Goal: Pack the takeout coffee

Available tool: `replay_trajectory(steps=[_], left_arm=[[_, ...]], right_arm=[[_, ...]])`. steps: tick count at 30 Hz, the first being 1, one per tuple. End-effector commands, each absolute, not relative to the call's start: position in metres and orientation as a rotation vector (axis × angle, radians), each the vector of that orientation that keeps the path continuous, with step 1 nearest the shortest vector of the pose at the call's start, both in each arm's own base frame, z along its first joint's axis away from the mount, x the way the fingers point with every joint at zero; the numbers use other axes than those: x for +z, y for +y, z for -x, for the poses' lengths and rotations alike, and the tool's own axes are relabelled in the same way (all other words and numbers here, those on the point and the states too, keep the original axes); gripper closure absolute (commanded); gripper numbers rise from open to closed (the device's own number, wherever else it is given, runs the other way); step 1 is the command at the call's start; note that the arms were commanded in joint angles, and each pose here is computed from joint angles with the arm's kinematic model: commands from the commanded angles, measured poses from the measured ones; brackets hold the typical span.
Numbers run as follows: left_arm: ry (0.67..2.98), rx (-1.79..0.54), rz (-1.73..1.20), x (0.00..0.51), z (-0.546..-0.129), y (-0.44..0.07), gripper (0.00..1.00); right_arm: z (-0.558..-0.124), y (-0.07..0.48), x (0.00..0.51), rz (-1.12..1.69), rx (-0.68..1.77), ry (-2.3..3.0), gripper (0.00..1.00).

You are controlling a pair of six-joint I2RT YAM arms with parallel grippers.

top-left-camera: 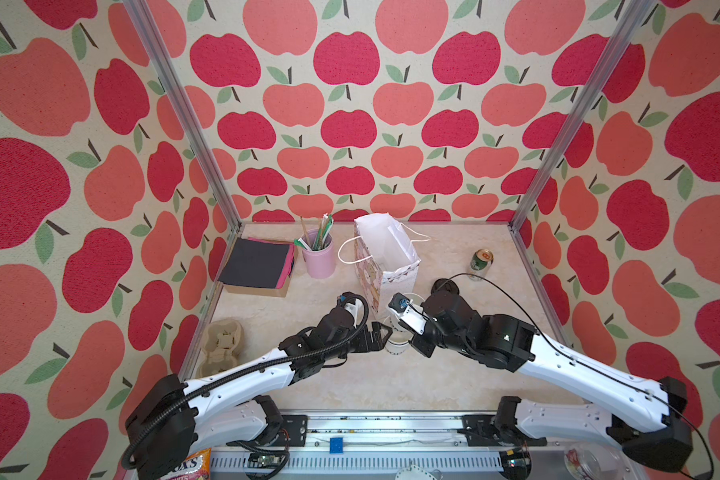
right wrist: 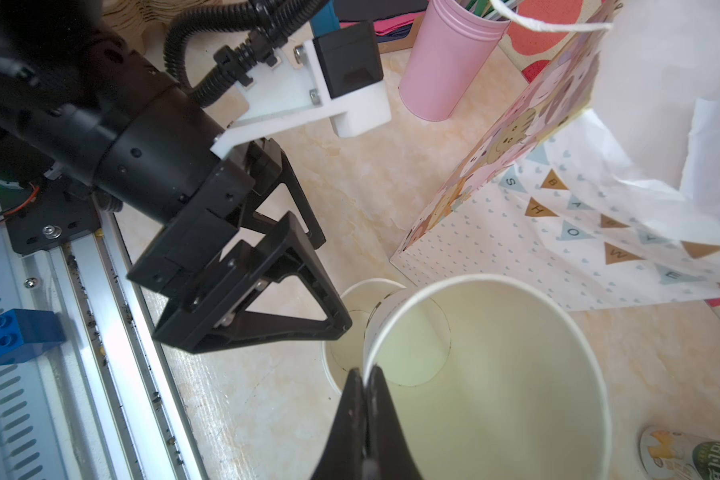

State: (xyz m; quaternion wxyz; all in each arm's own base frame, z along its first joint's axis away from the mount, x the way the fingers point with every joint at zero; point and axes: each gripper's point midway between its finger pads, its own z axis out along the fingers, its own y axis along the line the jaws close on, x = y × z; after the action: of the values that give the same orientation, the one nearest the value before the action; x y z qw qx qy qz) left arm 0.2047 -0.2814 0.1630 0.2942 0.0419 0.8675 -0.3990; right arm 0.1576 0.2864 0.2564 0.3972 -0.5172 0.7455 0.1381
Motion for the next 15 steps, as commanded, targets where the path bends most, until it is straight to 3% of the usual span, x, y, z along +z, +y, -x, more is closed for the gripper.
replay_trajectory(steps=[1, 15], left_arm=[[2.234, -0.946, -0.119, 0.191, -0.214, -0.257, 0.01], [2.128, -0.648, 0.011, 0.225, -0.206, -0.118, 0.01]], right_arm=[[-0.156, 0.283, 0.281, 1.311, 0.344, 1.845, 1.0], [-0.117, 0.354, 0.289, 1.499, 0.485, 1.728, 1.0]])
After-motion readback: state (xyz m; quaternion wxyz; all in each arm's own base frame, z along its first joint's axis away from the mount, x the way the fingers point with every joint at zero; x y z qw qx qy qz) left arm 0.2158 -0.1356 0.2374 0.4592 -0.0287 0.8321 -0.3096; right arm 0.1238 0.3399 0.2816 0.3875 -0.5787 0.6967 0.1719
